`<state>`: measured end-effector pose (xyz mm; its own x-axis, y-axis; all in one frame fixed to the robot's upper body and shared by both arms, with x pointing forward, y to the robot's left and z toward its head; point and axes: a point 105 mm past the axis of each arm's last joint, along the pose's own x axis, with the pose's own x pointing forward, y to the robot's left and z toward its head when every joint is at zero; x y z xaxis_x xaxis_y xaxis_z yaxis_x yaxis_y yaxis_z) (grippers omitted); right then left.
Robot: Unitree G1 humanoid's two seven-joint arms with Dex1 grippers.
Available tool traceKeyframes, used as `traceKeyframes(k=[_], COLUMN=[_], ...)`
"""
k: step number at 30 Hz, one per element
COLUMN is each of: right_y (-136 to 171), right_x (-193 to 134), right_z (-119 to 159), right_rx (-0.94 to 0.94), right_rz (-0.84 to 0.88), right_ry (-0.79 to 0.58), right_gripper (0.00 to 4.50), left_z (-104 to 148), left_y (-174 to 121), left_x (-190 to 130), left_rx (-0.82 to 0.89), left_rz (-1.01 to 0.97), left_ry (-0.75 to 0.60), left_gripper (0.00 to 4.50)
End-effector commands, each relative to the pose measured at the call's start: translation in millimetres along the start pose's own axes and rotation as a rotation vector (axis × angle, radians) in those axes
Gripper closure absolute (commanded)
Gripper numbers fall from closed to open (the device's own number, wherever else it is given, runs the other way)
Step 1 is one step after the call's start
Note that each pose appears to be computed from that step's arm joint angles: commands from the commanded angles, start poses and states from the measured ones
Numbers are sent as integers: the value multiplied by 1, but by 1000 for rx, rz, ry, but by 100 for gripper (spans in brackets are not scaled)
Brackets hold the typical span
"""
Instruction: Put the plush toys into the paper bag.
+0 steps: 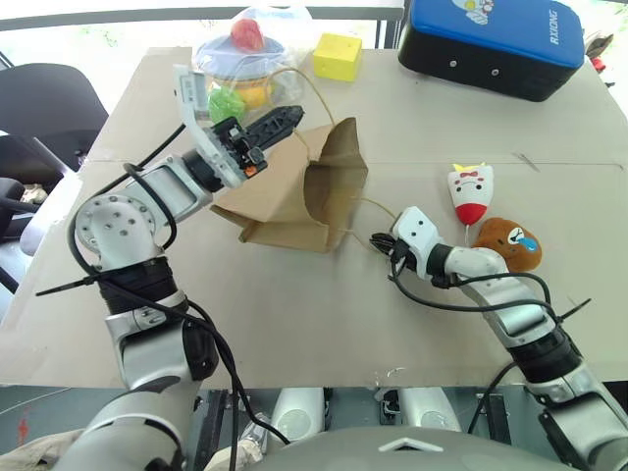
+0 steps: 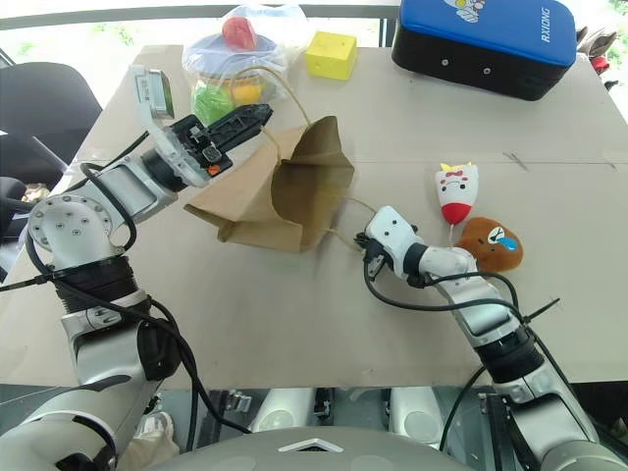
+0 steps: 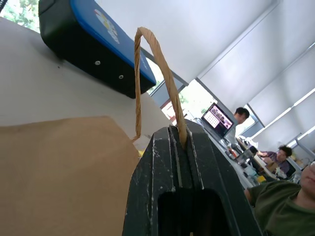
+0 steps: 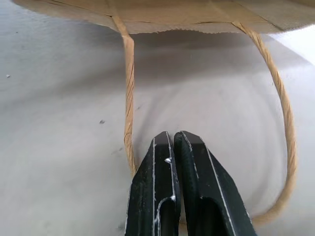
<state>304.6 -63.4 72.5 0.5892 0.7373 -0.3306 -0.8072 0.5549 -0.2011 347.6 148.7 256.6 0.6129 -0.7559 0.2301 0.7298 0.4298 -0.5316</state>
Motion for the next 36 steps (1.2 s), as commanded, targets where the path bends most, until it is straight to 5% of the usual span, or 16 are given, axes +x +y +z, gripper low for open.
traceKeyframes(k=[1,7,12,17,21,25,30,32,36], right_y=[3,-4,-21,-21,-13,-5,-13,-23,-48], right_x=[-8,-17,-38,-57,-73,-95,-130,-145,-170], right_z=[-31,-26,11,24,65,101,114,107,57], right_rx=[59,67,31,-7,54,86,43,20,7], right_rz=[-9,-65,-165,-195,-185,-161,-203,-251,-354], right_ry=[116,97,-26,-20,-202,-350,-328,-250,84], right_gripper=[444,444,444,444,444,343,74,4,4], left_z=[26,32,1,0,-9,-20,-33,-36,-35], left_y=[-13,-17,-38,-34,-31,-30,-32,-34,-45], left_x=[2,7,21,27,21,14,7,6,7], left_rx=[31,53,385,613,719,748,763,771,774], left_rz=[-64,-96,-220,-247,-336,-402,-469,-498,-559], left_ry=[-91,-81,58,88,152,188,234,250,253], left_gripper=[450,450,450,450,450,450,450,450,450])
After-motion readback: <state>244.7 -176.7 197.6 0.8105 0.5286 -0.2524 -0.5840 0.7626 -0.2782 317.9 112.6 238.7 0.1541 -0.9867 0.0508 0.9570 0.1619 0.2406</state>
